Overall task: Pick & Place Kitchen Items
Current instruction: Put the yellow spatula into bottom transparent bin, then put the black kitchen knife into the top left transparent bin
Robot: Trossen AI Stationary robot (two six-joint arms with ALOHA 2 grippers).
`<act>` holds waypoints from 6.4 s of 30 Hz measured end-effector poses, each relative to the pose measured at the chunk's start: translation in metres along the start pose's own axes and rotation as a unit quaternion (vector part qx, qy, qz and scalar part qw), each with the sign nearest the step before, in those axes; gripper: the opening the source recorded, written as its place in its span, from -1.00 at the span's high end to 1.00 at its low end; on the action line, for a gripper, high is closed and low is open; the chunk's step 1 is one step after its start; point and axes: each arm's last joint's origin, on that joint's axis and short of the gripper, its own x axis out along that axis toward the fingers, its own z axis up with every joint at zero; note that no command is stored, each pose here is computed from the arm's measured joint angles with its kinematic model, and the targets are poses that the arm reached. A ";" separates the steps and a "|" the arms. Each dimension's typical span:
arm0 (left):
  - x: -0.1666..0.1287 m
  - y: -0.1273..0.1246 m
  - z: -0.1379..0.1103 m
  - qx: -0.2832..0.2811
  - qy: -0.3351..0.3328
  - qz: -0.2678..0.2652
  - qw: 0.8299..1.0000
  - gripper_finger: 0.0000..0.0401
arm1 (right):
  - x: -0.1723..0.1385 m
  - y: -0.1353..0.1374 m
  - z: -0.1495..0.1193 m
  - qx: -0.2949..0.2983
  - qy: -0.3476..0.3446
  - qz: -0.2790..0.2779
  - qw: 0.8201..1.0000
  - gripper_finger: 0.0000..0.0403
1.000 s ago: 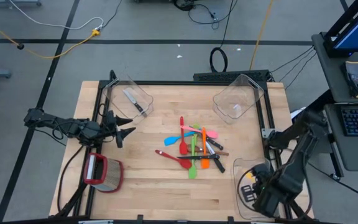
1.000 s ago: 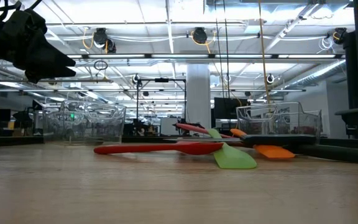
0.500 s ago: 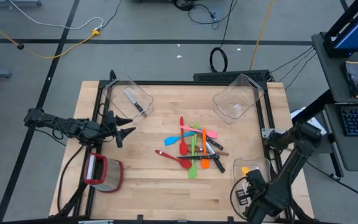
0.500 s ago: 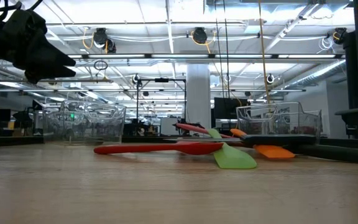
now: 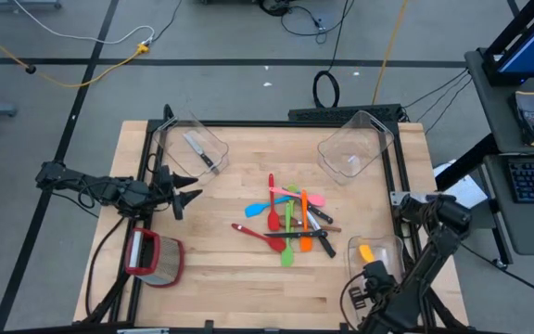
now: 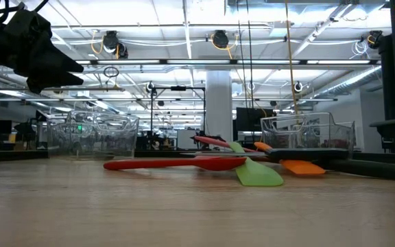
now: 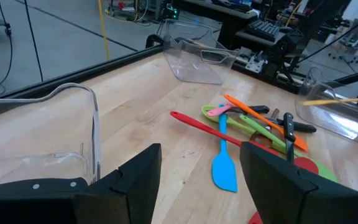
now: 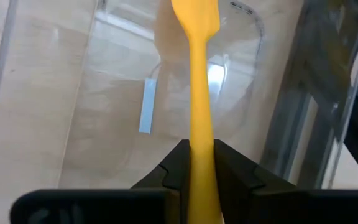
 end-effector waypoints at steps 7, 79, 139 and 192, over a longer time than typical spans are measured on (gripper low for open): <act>0.000 0.000 0.000 -0.003 -0.002 -0.001 1.000 -0.11 | 0.006 0.003 -0.004 -0.002 -0.017 0.000 1.000 0.77; -0.001 -0.006 0.007 0.006 -0.016 -0.064 0.998 -0.11 | -0.143 -0.049 0.145 -0.173 -0.285 0.506 0.795 1.00; -0.001 -0.007 0.010 -0.027 -0.030 -0.071 0.997 -0.11 | -0.011 0.067 0.216 -0.540 -0.247 0.362 0.719 0.65; -0.001 -0.007 0.010 -0.012 -0.030 -0.070 0.997 -0.11 | 0.066 0.094 0.203 -0.604 -0.098 0.190 0.768 -0.04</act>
